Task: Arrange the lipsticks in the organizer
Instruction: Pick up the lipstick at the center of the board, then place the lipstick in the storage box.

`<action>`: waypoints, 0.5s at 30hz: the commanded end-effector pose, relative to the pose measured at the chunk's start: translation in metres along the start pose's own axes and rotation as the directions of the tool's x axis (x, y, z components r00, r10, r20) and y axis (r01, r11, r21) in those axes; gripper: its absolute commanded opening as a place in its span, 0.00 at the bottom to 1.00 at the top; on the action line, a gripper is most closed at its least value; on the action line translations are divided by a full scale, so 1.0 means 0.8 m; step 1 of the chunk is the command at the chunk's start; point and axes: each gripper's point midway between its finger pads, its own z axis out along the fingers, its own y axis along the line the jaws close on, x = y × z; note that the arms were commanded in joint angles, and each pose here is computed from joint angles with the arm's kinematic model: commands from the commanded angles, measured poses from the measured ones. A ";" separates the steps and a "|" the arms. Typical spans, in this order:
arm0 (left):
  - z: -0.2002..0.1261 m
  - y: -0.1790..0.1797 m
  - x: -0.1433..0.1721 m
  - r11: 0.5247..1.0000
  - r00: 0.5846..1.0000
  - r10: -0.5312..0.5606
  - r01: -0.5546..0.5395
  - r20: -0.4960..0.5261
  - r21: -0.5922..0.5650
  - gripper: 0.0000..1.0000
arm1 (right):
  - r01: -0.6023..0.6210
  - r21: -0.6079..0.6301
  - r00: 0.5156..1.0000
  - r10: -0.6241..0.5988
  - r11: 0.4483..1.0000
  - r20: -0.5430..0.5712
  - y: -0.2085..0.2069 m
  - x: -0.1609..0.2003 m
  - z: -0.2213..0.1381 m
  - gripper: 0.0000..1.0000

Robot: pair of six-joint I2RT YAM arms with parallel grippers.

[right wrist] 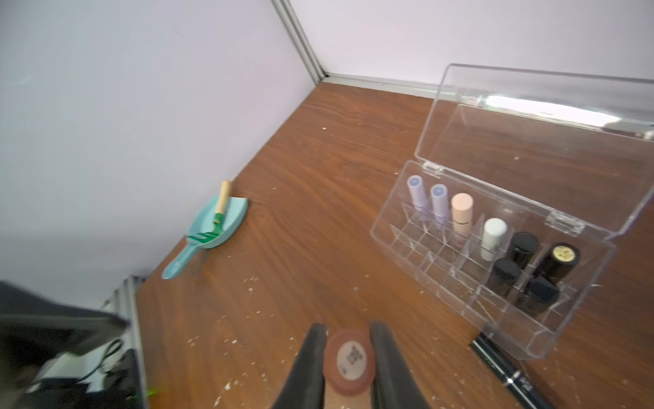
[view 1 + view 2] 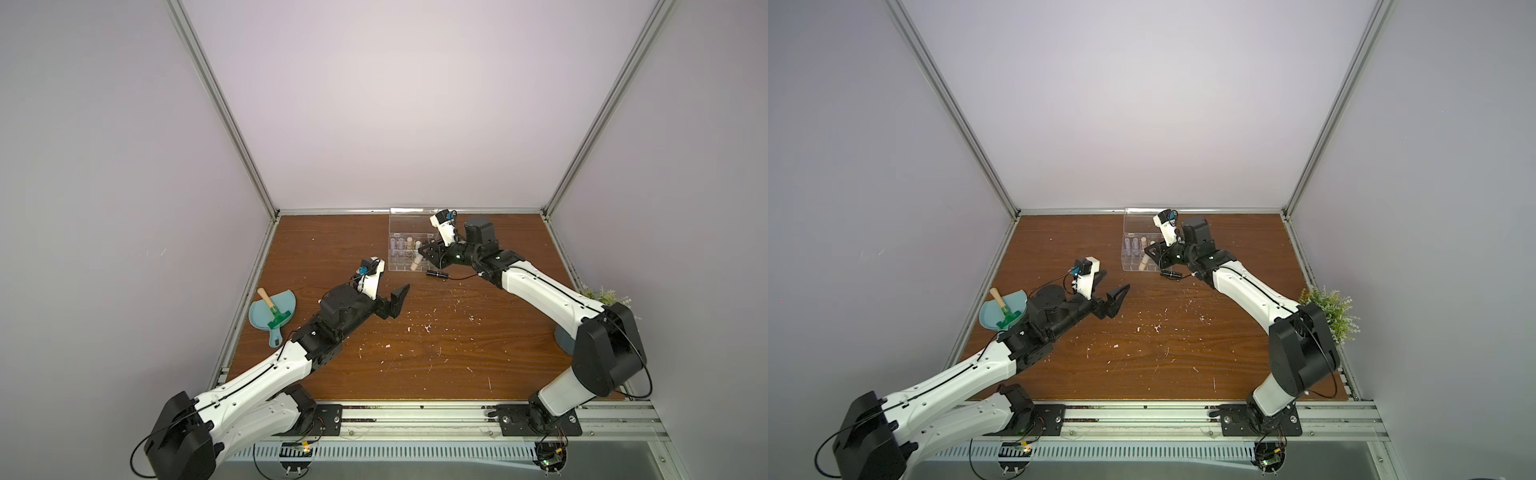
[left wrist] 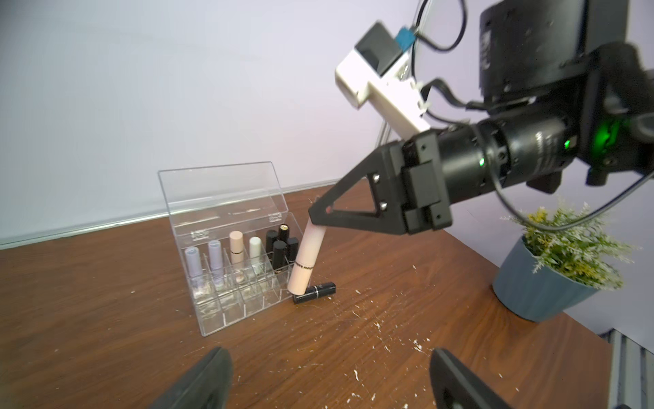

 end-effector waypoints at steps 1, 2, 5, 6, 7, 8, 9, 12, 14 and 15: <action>-0.014 0.025 -0.024 0.995 0.994 -0.028 0.038 0.108 -0.095 0.92 | 0.121 0.174 0.982 -0.144 0.977 0.126 -0.018 -0.055 0.004 0.11; -0.016 0.028 -0.024 0.994 0.993 -0.030 0.042 0.116 -0.103 0.92 | 0.136 0.202 0.977 -0.165 0.970 0.132 -0.021 -0.060 0.009 0.11; -0.018 0.033 -0.022 0.992 0.992 -0.034 0.048 0.120 -0.113 0.92 | 0.165 0.276 0.967 -0.211 0.947 0.146 -0.033 -0.070 0.022 0.11; -0.018 0.033 -0.021 0.993 0.992 -0.034 0.047 0.119 -0.112 0.92 | 0.169 0.291 0.963 -0.220 0.942 0.152 -0.036 -0.073 0.026 0.11; -0.018 0.033 -0.021 0.993 0.992 -0.035 0.048 0.120 -0.111 0.92 | 0.173 0.308 0.961 -0.229 0.936 0.156 -0.040 -0.076 0.028 0.11; -0.017 0.033 -0.020 0.993 0.993 -0.034 0.047 0.117 -0.110 0.93 | 0.177 0.326 0.958 -0.238 0.929 0.159 -0.043 -0.079 0.030 0.11; -0.016 0.033 -0.019 0.993 0.993 -0.034 0.047 0.114 -0.109 0.93 | 0.182 0.341 0.956 -0.247 0.922 0.158 -0.047 -0.081 0.034 0.11; -0.016 0.032 -0.016 0.993 0.993 -0.031 0.043 0.113 -0.106 0.93 | 0.201 0.373 0.952 -0.270 0.906 0.144 -0.055 -0.085 0.044 0.11; -0.016 0.034 -0.014 0.993 0.994 -0.028 0.040 0.110 -0.109 0.92 | 0.208 0.382 0.952 -0.276 0.900 0.132 -0.060 -0.080 0.052 0.11; -0.016 0.033 -0.015 0.994 0.993 -0.030 0.042 0.112 -0.105 0.92 | 0.211 0.386 0.952 -0.278 0.898 0.127 -0.062 -0.077 0.055 0.11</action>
